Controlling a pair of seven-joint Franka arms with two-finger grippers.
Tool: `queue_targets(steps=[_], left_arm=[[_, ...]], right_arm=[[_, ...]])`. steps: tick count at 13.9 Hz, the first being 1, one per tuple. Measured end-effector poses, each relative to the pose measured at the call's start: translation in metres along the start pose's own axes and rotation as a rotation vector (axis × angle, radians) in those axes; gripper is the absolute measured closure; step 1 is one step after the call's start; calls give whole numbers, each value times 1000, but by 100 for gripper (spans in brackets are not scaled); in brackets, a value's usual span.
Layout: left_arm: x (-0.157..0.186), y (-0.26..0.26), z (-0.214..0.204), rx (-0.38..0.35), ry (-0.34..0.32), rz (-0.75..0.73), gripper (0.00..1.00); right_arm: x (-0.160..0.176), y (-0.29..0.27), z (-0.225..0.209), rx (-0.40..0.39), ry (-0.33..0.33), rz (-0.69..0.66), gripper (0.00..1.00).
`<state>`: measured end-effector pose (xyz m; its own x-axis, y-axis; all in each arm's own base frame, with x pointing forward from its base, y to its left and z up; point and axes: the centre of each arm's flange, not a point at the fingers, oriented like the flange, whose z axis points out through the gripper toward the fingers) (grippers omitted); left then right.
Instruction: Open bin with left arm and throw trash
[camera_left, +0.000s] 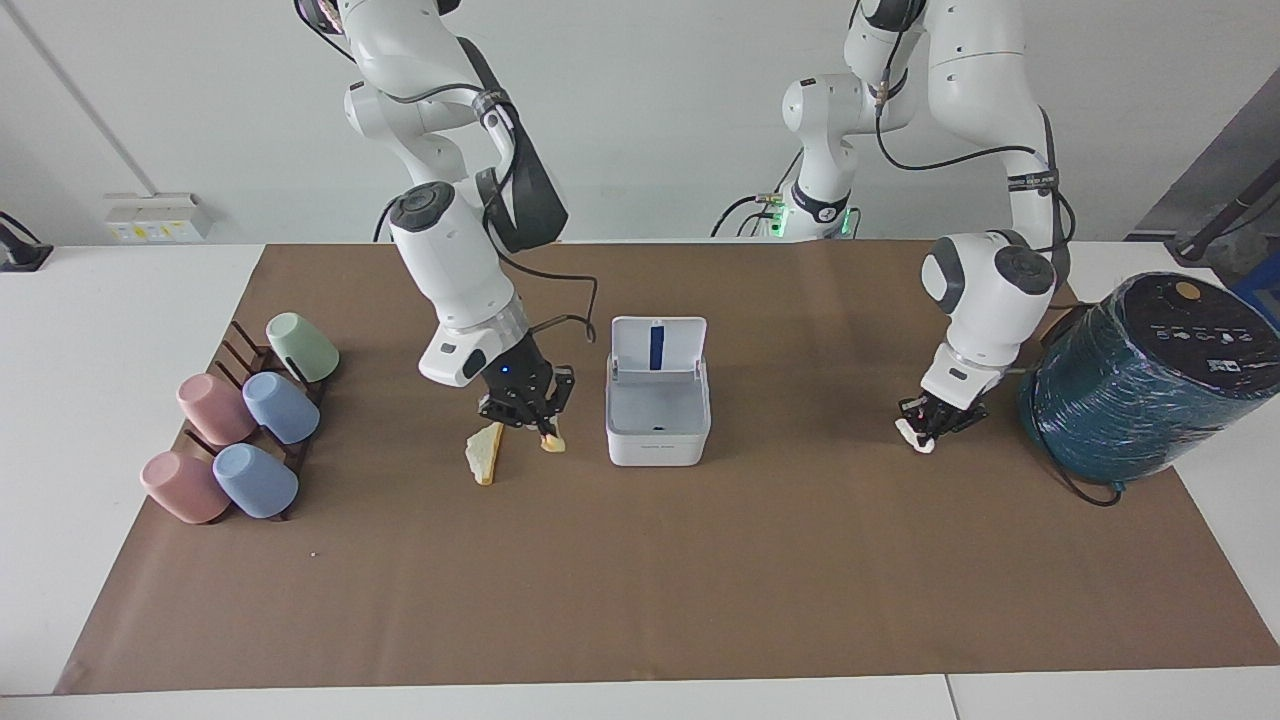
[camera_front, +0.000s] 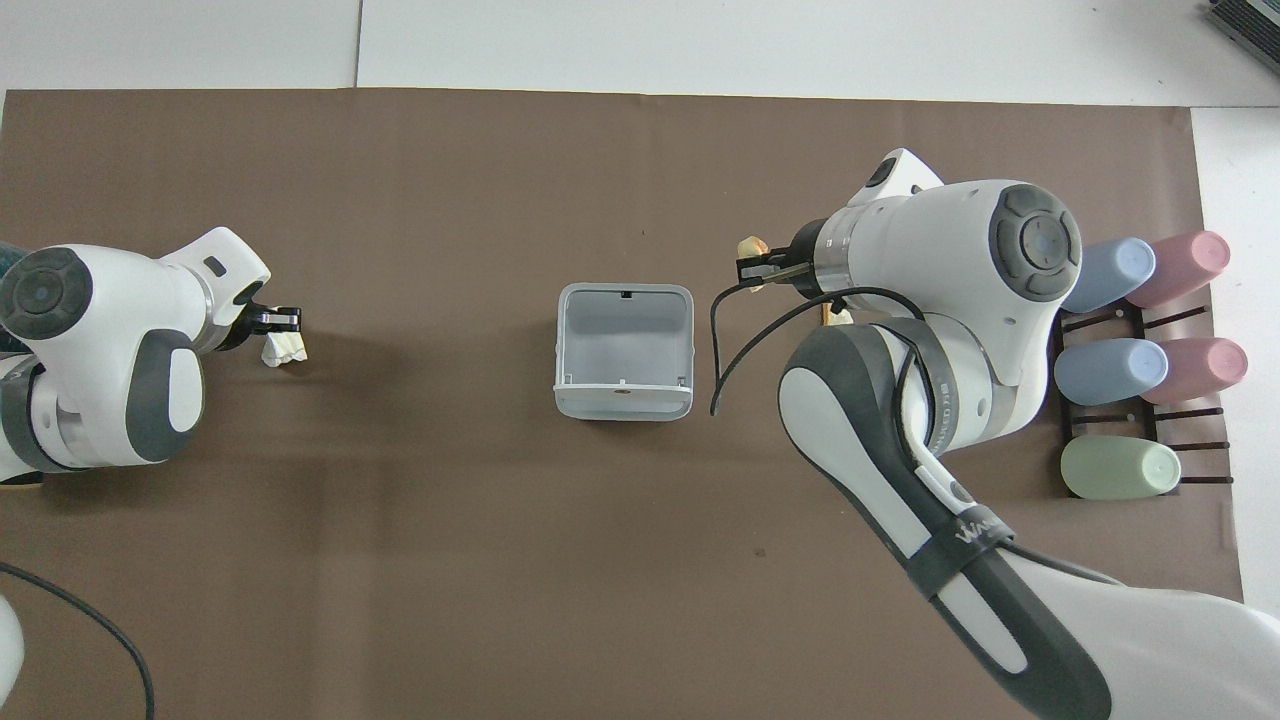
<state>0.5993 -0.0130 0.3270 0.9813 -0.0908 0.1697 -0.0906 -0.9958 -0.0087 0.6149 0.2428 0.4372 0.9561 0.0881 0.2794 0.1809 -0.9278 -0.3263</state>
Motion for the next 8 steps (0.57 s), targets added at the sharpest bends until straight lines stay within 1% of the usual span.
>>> queue_targets(steps=[1, 3, 5, 7, 8], left_arm=[[5, 0, -9, 0, 4, 0, 93], [15, -1, -34, 1, 10, -1, 93], [24, -2, -60, 2, 16, 0, 93], [30, 3, -87, 0, 14, 8, 93], [32, 8, -98, -3, 8, 16, 93]], right_arm=[[-3, -19, 2, 34, -2, 46, 96], [-11, -47, 8, 62, -17, 127, 96], [-17, -62, 14, 72, -35, 193, 96], [-21, -69, 19, 105, -58, 268, 96], [-24, -72, 21, 119, -70, 285, 91]])
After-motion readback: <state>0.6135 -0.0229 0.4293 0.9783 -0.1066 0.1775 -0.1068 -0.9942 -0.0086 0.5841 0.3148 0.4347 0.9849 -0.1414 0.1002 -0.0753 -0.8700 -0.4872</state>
